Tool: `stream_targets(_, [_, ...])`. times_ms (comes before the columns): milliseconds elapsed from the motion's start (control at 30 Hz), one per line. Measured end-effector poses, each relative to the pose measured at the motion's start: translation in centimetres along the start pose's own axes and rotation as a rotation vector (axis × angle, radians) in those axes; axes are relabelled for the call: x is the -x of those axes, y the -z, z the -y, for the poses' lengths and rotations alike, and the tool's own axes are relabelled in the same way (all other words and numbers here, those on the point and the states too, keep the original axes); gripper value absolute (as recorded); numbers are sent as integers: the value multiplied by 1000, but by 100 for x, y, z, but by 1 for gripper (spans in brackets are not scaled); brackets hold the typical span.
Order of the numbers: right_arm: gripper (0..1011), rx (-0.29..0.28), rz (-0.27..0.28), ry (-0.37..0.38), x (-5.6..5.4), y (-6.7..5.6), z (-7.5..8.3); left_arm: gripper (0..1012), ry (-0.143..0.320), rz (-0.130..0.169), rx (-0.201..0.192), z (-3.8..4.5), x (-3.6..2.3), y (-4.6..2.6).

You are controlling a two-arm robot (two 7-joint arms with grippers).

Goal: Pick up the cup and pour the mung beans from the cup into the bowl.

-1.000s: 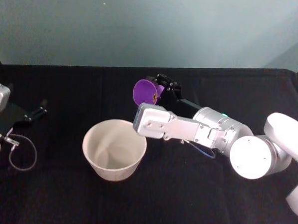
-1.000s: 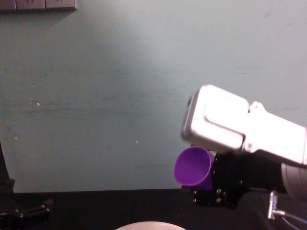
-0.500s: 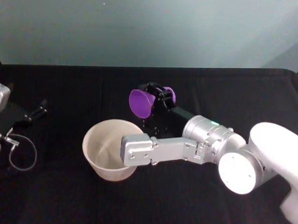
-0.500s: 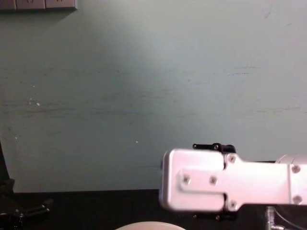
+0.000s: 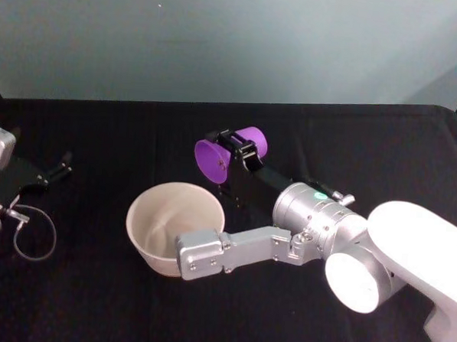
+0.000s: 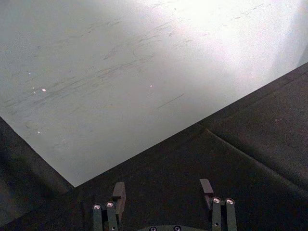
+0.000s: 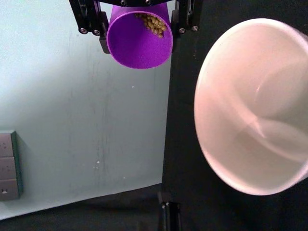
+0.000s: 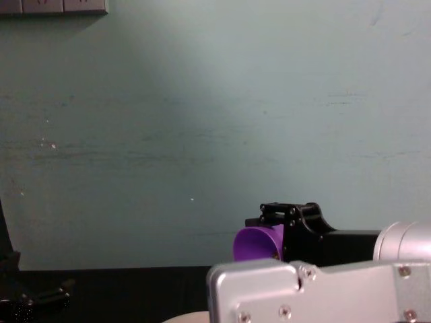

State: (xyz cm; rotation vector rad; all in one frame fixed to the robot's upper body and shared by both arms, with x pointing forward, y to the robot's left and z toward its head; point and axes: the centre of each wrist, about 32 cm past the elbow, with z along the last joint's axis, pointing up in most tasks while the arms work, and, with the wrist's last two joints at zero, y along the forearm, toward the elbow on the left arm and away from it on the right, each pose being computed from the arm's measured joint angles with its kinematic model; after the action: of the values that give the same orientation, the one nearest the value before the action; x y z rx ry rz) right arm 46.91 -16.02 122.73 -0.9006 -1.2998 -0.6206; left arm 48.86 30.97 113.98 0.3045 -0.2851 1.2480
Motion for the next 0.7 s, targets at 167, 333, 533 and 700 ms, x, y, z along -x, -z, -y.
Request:
stream_targets(167, [724,-1,48,-6,19,-41,3,1000,0,0,0,0,0,0])
stream_targets(333, [724,-9,92,-16,36,-84,6,1000,0,0,0,0,0,0])
stream_targets(533, [724,-9,129,-29,53,-112,6,1000,0,0,0,0,0,0])
stream_targets(700, [724,-10,162,-42,66,-136,2,1000,0,0,0,0,0,0])
